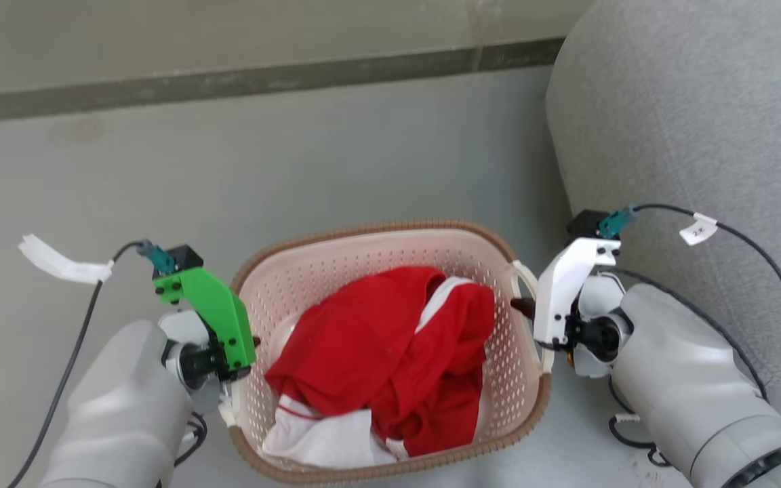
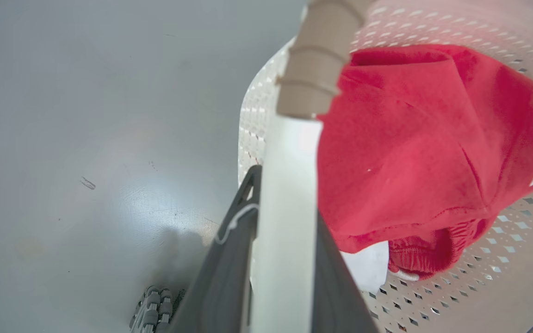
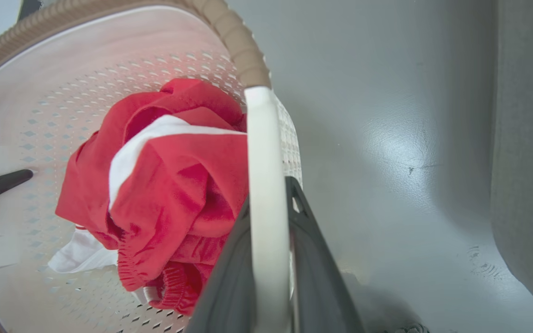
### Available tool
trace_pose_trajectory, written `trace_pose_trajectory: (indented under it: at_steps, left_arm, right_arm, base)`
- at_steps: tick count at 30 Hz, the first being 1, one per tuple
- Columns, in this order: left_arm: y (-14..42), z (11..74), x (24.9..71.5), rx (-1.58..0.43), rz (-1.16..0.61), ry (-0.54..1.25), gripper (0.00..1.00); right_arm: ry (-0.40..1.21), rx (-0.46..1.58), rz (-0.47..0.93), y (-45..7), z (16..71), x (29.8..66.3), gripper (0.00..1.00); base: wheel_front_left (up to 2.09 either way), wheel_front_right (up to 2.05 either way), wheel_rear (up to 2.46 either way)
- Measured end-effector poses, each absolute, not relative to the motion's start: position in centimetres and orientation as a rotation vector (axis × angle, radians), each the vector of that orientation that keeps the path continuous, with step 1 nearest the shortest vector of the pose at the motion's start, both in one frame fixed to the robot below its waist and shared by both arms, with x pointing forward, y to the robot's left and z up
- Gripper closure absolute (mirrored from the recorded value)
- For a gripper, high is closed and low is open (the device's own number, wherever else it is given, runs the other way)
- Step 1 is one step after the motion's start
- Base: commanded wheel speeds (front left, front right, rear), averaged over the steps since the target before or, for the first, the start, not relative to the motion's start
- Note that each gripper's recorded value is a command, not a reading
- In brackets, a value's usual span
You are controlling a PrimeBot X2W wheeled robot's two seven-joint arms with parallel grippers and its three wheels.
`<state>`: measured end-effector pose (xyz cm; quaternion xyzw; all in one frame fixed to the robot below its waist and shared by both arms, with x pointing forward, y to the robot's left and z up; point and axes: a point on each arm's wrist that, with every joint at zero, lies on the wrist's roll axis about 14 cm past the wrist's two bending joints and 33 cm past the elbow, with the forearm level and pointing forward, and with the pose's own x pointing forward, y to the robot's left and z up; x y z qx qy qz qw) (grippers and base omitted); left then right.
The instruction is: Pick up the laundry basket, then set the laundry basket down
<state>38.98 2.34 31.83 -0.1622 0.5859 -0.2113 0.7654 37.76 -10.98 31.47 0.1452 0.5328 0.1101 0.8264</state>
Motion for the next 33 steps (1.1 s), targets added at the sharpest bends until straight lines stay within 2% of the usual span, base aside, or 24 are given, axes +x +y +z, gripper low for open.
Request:
trace_pose_trajectory:
  at_steps: [16, 33]
  left_arm:
    - [2.6, 33.0, 35.3, -0.358, -0.454, 1.311, 1.0]
    - [2.8, 34.0, 34.9, -0.37, -0.452, 1.298, 1.0]
  right_arm:
    - [1.135, 0.303, 0.234, -11.0, 32.8, 34.6, 1.0]
    - [1.112, 0.29, 0.248, -10.7, 33.7, 34.5, 1.0]
  base:
    - [0.0, 0.0, 0.0]
    - [0.0, 0.0, 0.0]
